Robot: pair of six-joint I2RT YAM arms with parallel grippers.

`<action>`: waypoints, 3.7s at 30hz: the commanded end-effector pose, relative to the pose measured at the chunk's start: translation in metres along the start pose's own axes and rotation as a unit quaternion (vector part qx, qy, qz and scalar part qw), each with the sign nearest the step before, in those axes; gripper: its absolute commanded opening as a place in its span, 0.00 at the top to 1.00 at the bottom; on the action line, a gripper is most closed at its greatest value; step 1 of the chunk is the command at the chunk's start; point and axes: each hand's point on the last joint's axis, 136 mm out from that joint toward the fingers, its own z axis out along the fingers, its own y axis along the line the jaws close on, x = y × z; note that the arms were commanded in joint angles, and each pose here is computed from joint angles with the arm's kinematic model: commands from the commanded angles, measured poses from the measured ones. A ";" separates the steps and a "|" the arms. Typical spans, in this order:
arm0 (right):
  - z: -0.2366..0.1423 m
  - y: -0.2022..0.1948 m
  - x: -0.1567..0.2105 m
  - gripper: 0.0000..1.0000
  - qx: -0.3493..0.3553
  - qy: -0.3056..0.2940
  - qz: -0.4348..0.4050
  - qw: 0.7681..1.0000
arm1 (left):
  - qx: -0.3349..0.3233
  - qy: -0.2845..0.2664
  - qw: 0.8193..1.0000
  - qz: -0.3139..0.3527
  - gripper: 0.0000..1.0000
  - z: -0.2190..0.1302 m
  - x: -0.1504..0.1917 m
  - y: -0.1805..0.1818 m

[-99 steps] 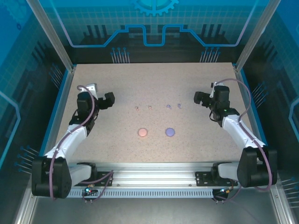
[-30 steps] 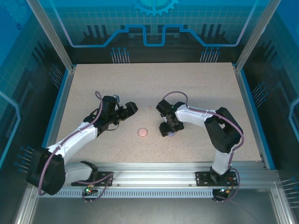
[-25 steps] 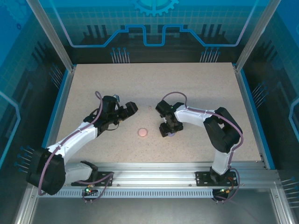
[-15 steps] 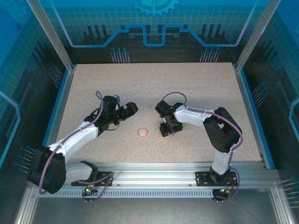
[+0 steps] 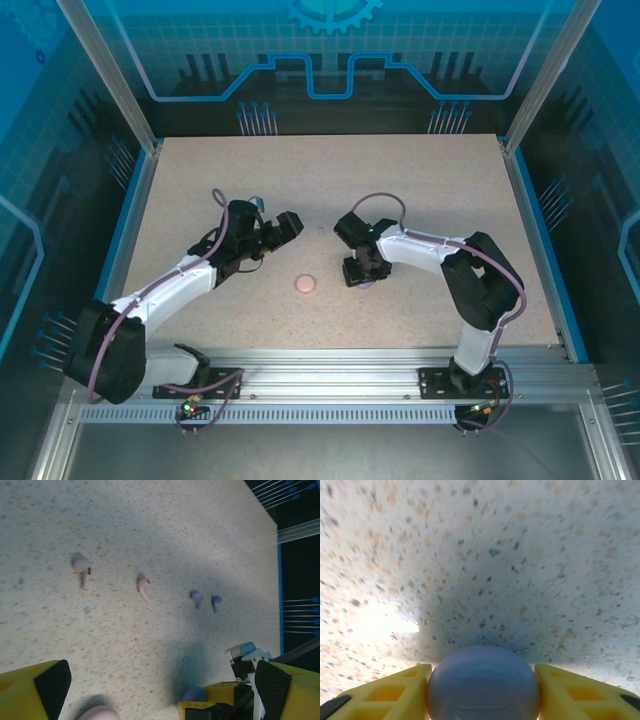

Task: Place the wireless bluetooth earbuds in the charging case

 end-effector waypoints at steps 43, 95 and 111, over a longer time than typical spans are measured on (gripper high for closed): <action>-0.045 -0.038 -0.079 0.50 -0.227 -0.046 0.509 0.829 | 0.185 -0.008 0.978 0.095 0.30 0.114 0.108 -0.085; -0.056 -0.020 -0.093 0.41 -0.260 -0.052 0.504 0.822 | 0.187 -0.015 0.980 0.063 0.95 0.149 0.110 -0.093; -0.137 -0.092 -0.105 0.16 -0.241 -0.199 0.391 0.866 | 0.217 0.068 0.963 0.143 1.00 0.097 0.119 -0.096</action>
